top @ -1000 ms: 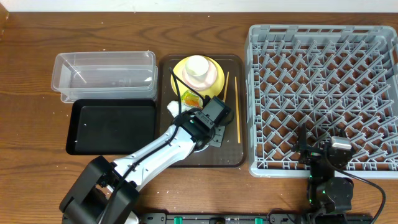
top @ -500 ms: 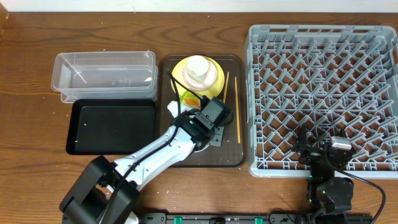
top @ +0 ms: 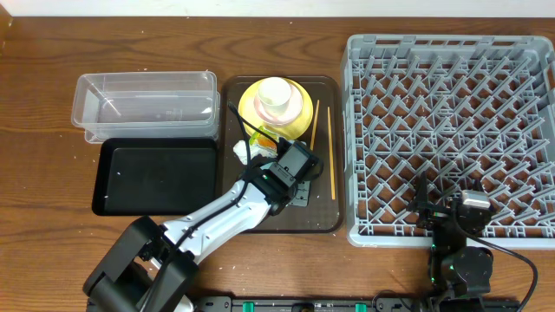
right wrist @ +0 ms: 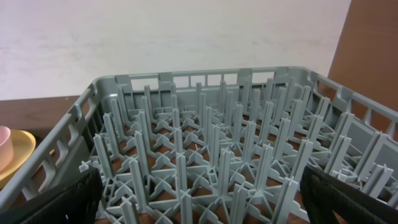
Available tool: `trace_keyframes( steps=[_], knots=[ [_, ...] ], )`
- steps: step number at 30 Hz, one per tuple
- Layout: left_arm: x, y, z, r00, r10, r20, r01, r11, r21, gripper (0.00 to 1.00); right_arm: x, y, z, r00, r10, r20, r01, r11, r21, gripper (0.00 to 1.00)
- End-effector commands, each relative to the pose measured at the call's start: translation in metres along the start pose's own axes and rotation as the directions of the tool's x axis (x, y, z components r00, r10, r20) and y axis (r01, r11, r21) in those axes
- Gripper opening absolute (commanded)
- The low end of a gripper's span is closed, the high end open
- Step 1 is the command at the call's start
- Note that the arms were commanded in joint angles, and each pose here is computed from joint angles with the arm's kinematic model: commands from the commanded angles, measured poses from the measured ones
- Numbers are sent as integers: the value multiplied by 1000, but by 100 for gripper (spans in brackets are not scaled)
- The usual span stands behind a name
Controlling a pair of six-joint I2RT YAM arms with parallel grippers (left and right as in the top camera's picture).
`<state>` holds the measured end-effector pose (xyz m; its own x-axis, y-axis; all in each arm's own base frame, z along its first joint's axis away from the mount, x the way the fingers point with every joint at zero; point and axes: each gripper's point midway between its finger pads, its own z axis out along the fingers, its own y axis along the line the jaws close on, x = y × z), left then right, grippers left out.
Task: Sort waste into correct bins and load items into the dishwasher rack
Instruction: 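Grasp the rim of the light-blue bowl with the left gripper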
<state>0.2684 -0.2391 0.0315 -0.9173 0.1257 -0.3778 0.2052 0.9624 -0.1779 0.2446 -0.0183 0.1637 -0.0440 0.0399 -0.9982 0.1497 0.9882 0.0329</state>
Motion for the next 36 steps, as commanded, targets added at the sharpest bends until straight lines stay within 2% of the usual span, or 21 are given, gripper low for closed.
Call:
trace_keyframes(
  steps=[1, 9, 15, 36],
  knots=[
    [7, 4, 5, 1000, -2, -16, 2, 1000, -26, 20, 1, 1, 0, 1000, 5, -2, -5, 1000, -3, 99],
    [7, 5, 0, 999, 29, -15, -30, 999, -29, 20, 1, 1, 0, 1000, 5, -1, -5, 1000, -3, 99],
    [-1, 25, -17, 999, 39, 31, -34, 990, -135, 20, 1, 1, 0, 1000, 5, -1, -5, 1000, -3, 99],
    [8, 31, -6, 999, 40, -8, -41, 985, -166, 20, 1, 1, 0, 1000, 5, -2, -5, 1000, -3, 99]
  ],
)
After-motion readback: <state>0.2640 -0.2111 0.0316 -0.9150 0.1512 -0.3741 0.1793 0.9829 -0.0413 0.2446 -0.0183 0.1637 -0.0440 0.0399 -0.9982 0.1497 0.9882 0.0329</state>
